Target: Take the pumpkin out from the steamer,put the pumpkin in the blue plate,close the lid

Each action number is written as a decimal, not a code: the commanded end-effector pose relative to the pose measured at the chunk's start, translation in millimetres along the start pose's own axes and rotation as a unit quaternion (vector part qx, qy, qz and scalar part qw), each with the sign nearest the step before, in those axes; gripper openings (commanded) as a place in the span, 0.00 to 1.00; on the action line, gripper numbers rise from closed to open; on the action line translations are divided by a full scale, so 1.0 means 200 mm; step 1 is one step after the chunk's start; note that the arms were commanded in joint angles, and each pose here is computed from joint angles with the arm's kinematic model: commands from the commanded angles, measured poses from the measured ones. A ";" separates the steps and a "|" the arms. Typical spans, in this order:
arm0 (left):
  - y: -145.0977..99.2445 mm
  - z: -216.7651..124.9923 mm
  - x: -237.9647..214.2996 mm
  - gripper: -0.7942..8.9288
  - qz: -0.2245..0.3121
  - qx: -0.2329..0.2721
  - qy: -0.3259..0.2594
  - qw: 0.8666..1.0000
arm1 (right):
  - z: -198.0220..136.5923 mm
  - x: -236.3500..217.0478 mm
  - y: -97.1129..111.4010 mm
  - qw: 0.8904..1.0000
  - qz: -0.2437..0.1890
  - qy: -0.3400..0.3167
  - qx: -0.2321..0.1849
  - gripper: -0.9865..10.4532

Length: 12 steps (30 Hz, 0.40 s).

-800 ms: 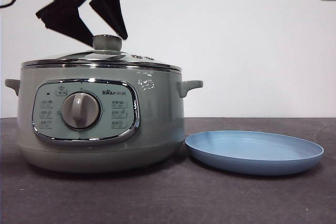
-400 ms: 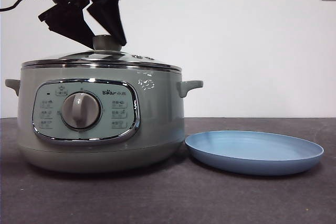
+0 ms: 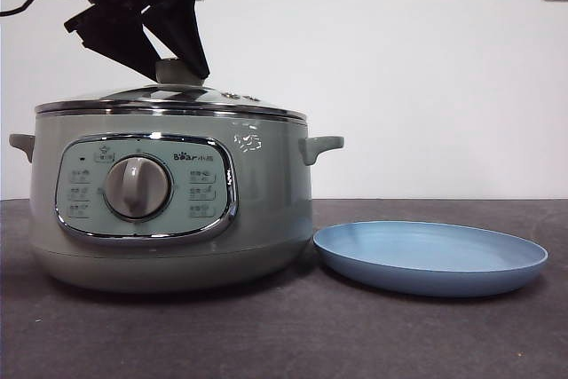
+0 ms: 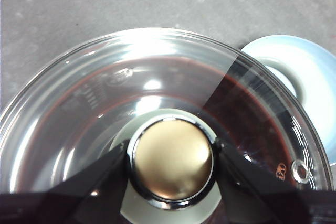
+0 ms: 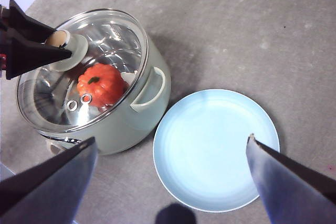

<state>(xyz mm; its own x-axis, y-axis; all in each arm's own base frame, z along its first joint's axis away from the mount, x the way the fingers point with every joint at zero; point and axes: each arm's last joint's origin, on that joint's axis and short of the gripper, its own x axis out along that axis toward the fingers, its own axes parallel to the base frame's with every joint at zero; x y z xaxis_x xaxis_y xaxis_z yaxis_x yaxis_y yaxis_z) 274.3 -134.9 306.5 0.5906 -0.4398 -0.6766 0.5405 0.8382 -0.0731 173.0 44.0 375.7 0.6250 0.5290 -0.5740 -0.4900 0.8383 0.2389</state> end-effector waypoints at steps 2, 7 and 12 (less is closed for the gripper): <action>-0.02 0.10 -0.16 0.07 0.008 0.018 -0.055 0.998 | 0.02 0.00 0.00 1.000 0.004 -0.020 0.005 0.50; -0.04 0.15 -0.33 0.07 0.016 0.022 -0.090 0.996 | 0.05 0.04 0.04 0.999 0.038 -0.034 -0.008 0.50; -0.05 0.16 -0.54 0.07 0.087 0.021 -0.110 0.990 | 0.09 0.18 0.08 0.997 0.069 -0.013 -0.024 0.50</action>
<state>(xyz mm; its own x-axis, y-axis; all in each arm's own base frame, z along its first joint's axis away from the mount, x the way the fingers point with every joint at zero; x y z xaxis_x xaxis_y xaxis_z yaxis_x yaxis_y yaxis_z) 228.2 -109.5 394.3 0.7558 -0.3688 -0.5410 0.4578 0.8884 0.0340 192.7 73.0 375.0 0.5791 0.6309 -0.5164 -0.5944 0.7602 0.2623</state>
